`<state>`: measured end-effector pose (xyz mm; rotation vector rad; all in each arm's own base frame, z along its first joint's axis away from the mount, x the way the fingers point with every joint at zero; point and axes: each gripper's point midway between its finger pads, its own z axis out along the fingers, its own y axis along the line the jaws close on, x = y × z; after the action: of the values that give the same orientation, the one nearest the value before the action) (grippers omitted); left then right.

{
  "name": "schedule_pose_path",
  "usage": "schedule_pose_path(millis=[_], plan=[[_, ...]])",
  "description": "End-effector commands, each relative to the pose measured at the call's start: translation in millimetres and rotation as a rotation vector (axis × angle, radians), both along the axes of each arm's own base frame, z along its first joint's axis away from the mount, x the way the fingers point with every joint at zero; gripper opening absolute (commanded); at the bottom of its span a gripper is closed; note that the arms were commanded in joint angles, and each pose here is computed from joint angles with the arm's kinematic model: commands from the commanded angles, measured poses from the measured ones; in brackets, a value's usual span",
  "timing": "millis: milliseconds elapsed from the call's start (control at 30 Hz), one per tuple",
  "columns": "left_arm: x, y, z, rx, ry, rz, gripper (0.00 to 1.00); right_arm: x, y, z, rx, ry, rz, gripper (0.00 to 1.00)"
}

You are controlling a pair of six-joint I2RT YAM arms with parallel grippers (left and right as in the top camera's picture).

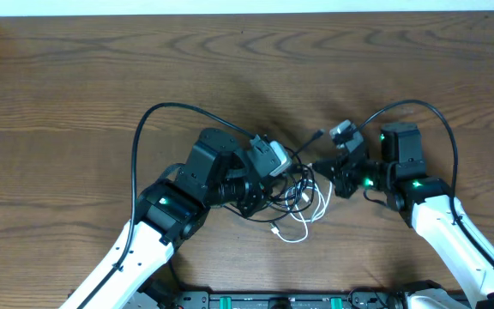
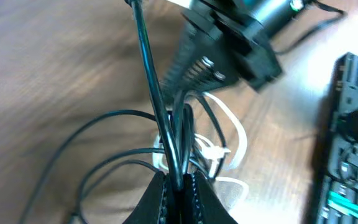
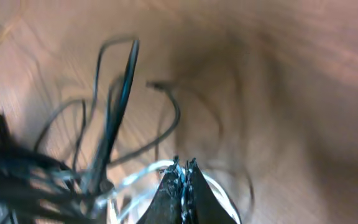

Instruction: Untangle cables

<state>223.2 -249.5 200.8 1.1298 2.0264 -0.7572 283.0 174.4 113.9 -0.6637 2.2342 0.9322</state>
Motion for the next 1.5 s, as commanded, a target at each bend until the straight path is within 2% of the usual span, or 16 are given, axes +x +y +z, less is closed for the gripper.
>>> schedule_pose_path(millis=[0, 167, 233, 300, 567, 600, 667, 700, 733, 767, 800, 833, 867, 1133, 1333, 1467], plan=[[-12.5, -6.0, -2.6, -0.029, 0.066, -0.060, 0.08, 5.4, 7.6, 18.0, 0.126, 0.049, -0.036, 0.01], [-6.5, -10.0, -2.6, -0.049, 0.086, -0.033, 0.09, 0.2, 22.6, 41.3, 0.251, 0.055, 0.031, 0.01], [-0.3, -14.7, 5.7, -0.094, 0.091, -0.002, 0.22, -1.2, 24.0, 38.1, 0.241, 0.069, 0.026, 0.01], [5.3, -19.2, 15.1, -0.137, 0.085, 0.020, 0.24, 0.6, 22.7, 29.6, 0.212, 0.094, -0.008, 0.01], [7.8, -22.1, 22.0, -0.168, 0.080, 0.027, 0.23, 30.8, -44.9, -31.2, -0.092, 0.212, -0.480, 0.01], [7.4, -20.7, 19.4, -0.158, 0.088, 0.032, 0.27, 29.5, -45.5, -32.1, -0.091, 0.221, -0.479, 0.01], [12.2, -13.5, 9.8, -0.112, 0.093, 0.082, 0.45, 25.9, -42.8, -32.4, -0.079, 0.240, -0.463, 0.02], [14.9, -9.1, 4.6, -0.085, 0.095, 0.110, 0.49, 21.8, -39.9, -33.1, -0.070, 0.259, -0.446, 0.06], [16.8, -3.8, -1.9, -0.052, 0.100, 0.140, 0.59, 16.5, -36.8, -34.1, -0.060, 0.284, -0.427, 0.15], [17.2, -1.0, -6.4, -0.033, 0.109, 0.153, 0.62, 11.2, -33.4, -34.8, -0.049, 0.309, -0.407, 0.20], [15.3, 0.9, -11.4, -0.016, 0.127, 0.157, 0.66, 5.2, -30.0, -35.4, -0.036, 0.338, -0.387, 0.34], [13.4, 2.0, -16.6, -0.001, 0.146, 0.157, 0.67, -3.1, -26.4, -36.9, -0.020, 0.388, -0.374, 0.40], [12.1, 2.6, -21.4, 0.011, 0.166, 0.160, 0.67, -8.8, -24.7, -38.1, -0.012, 0.422, -0.368, 0.41], [14.2, 1.1, -74.3, 0.069, 0.453, 0.314, 0.66, -65.2, -32.0, -60.5, -0.043, 0.826, -0.504, 0.41], [13.5, 1.7, -115.6, 0.122, 0.651, 0.442, 0.50, -74.5, -37.0, -67.9, -0.066, 0.926, -0.615, 0.40], [11.8, 2.7, -132.5, 0.140, 0.750, 0.523, 0.49, -75.3, -43.3, -79.1, -0.112, 0.942, -0.735, 0.40]])
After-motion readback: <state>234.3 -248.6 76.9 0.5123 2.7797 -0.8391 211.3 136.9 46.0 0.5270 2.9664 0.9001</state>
